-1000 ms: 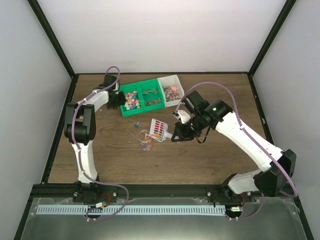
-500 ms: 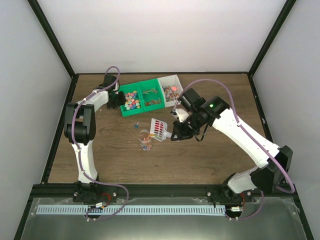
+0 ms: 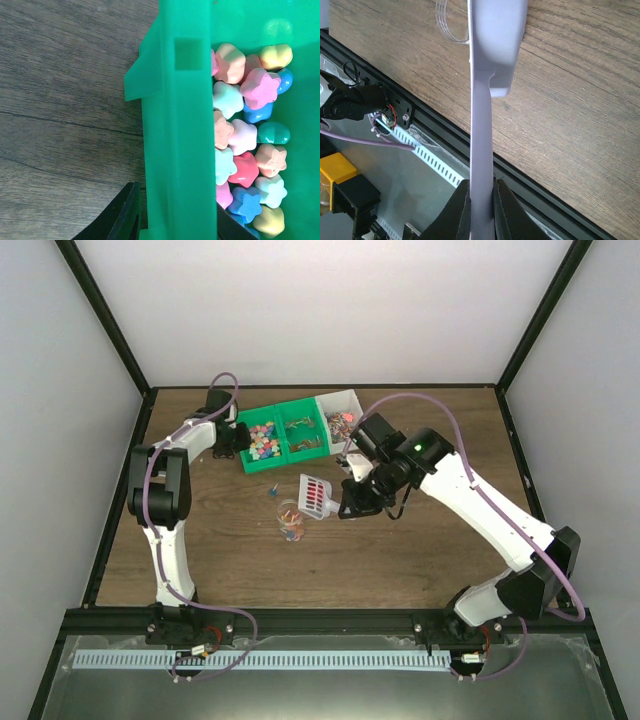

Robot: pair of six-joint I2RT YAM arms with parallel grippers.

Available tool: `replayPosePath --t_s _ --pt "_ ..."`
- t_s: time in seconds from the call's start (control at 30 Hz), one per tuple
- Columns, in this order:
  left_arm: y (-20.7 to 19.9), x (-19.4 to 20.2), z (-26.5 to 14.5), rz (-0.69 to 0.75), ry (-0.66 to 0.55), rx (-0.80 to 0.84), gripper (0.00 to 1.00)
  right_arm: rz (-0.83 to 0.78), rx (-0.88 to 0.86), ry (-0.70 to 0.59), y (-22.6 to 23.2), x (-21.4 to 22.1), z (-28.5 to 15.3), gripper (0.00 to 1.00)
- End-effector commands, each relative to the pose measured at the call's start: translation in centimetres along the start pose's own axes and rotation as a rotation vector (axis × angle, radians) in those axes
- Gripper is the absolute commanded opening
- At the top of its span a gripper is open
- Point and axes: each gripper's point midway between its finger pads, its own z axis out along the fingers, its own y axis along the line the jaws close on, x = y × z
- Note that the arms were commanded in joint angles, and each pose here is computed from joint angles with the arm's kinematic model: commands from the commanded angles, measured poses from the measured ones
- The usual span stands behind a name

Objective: Pack the candies
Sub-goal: Place the fake candies in the packing bottle, then scoop the fake candies from the storage box.

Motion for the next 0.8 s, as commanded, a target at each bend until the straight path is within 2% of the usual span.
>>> replayPosePath --t_s 0.0,0.1,0.27,0.33,0.47,0.57,0.77 --pt "1.0 0.3 0.9 -0.023 0.014 -0.011 0.26 -0.019 0.007 -0.044 1.0 -0.9 -1.1 0.01" --pt "0.9 0.3 0.8 -0.024 0.015 -0.004 0.26 -0.006 0.006 -0.07 1.3 -1.6 -1.5 0.01" --pt "0.8 0.1 0.1 -0.023 0.005 -0.004 0.27 0.042 0.019 -0.191 1.7 -5.3 -3.7 0.01" --pt "0.6 -0.1 -0.4 -0.021 -0.004 0.001 0.32 0.06 -0.005 -0.254 2.1 -7.1 -5.2 0.01" --pt "0.0 -0.5 -1.1 -0.013 -0.023 0.021 0.45 0.13 -0.173 -0.348 2.5 -10.6 -6.8 0.01" --pt "-0.4 -0.9 -1.5 -0.012 -0.029 0.03 0.49 0.194 -0.322 -0.367 2.8 -13.1 -6.3 0.01" --pt "-0.4 -2.6 -4.0 -0.015 -0.092 -0.002 0.49 0.349 -0.456 -0.382 3.1 -18.1 -3.8 0.01"
